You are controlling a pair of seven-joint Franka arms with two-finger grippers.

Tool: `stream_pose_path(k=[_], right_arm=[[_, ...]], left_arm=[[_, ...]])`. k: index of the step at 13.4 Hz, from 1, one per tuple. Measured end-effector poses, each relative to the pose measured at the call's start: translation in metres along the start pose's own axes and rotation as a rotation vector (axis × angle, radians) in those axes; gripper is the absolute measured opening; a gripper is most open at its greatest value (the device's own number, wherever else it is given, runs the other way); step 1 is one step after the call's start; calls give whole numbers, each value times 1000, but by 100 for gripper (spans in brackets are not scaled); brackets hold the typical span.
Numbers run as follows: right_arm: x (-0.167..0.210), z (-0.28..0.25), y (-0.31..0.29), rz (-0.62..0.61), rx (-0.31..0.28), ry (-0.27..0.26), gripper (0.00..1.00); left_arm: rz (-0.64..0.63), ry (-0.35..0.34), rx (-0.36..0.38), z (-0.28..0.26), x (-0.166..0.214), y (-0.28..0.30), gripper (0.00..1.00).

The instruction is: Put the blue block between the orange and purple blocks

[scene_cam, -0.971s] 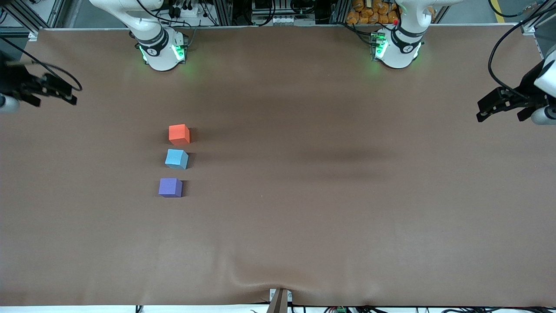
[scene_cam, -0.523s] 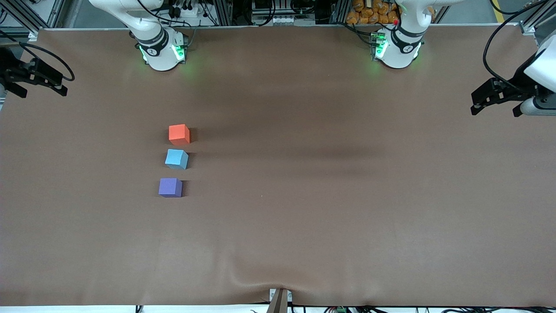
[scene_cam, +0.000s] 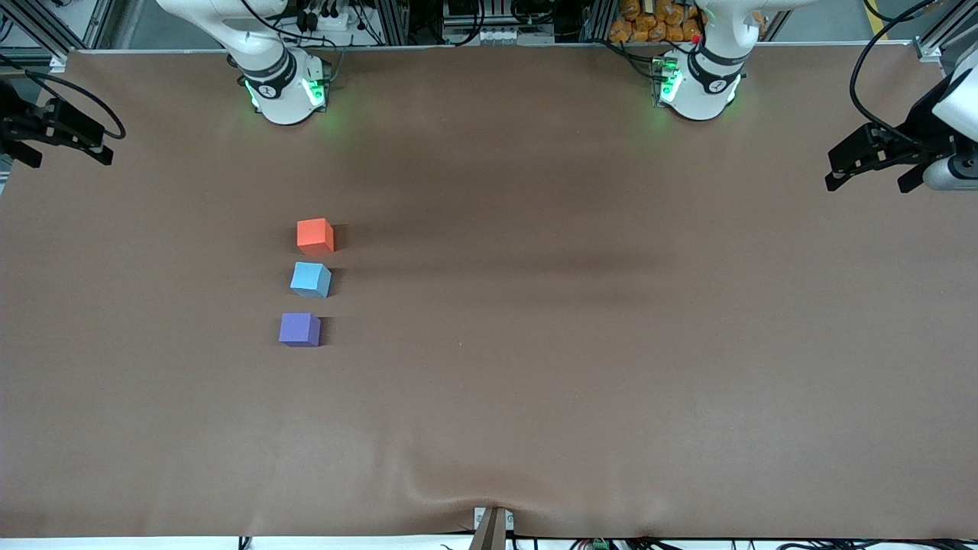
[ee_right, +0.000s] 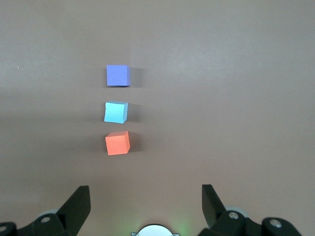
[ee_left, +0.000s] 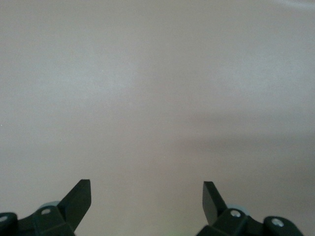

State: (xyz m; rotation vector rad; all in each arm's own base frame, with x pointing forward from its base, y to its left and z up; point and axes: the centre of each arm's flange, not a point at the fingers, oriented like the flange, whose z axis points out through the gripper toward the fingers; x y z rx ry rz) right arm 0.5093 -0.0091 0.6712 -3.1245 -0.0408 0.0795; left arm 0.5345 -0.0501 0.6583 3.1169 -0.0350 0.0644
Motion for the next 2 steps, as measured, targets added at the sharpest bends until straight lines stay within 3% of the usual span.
stream_pose_path(k=[2], right_arm=[[-1, 1, 0, 0, 0, -11, 100]], left_arm=[[-1, -1, 0, 0, 0, -1, 100]])
